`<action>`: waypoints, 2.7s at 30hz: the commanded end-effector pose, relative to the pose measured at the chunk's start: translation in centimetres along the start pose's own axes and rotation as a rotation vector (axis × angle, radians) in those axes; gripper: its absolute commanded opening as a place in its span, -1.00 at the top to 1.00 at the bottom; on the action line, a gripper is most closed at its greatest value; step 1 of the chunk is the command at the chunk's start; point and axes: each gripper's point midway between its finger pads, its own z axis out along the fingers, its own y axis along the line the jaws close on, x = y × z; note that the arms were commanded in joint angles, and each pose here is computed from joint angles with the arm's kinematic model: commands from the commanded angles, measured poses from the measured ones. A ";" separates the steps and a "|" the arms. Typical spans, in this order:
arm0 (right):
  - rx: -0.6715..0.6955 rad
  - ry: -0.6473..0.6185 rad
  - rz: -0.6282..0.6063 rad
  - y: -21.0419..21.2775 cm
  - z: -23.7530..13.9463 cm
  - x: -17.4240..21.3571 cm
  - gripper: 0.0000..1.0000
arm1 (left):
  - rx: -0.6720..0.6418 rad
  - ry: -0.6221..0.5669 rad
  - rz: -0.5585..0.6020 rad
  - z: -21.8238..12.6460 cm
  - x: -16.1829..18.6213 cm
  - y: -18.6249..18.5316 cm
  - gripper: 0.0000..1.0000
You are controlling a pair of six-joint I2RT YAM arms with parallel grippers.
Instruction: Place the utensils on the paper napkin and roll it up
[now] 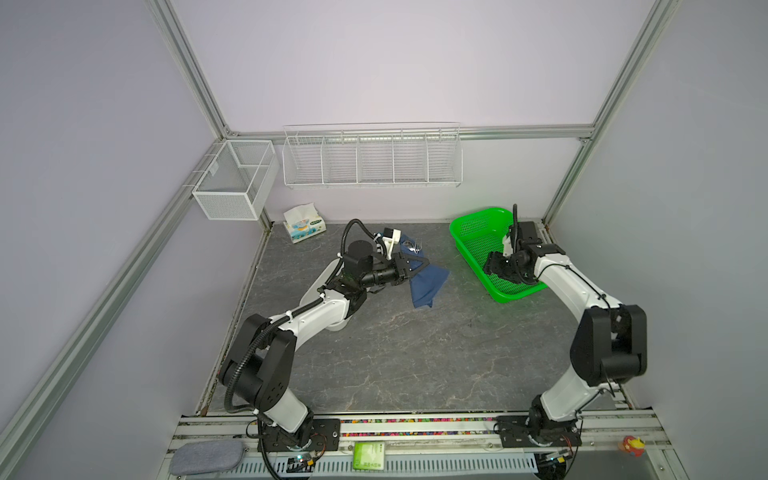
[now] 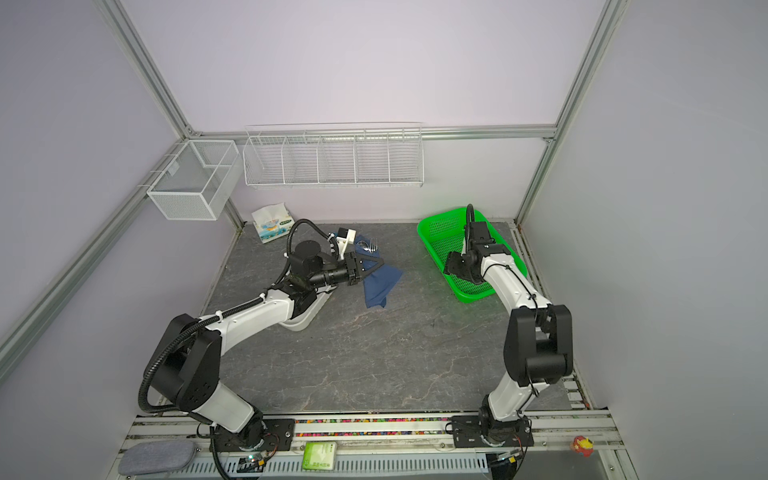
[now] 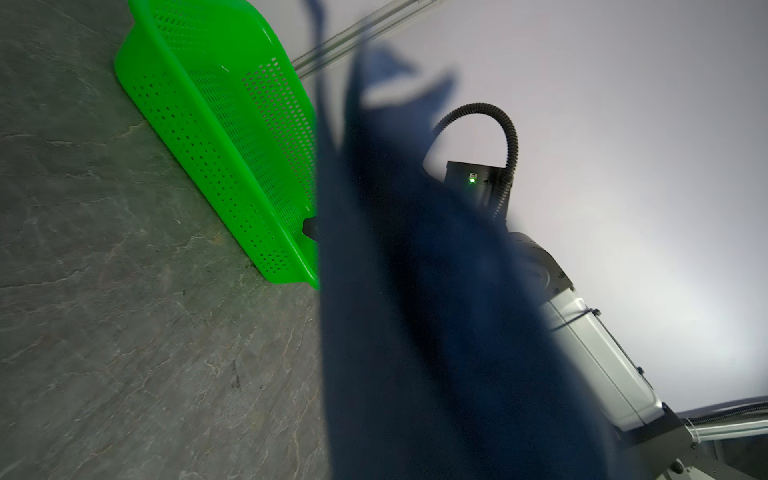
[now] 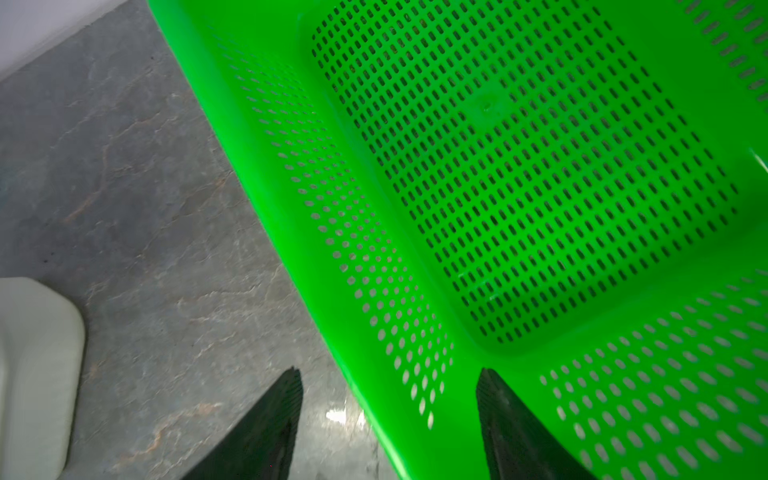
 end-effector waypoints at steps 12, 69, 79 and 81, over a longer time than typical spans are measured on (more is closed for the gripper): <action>-0.292 0.234 -0.132 7.6 3.7 5.0 -0.34 | 0.001 -0.055 0.018 0.0 -4.8 -1.2 1.00; -0.931 -0.128 -0.348 26.3 -20.6 11.5 0.09 | -0.086 -0.242 0.226 -2.7 -3.1 -6.8 1.00; -0.821 -0.148 -0.327 25.3 -18.4 10.8 -0.06 | 0.017 -0.218 0.195 -2.5 -2.5 -8.4 1.00; -0.807 -0.153 -0.320 25.0 -18.2 10.7 -0.09 | 0.028 -0.209 0.188 -2.3 -2.3 -8.4 1.00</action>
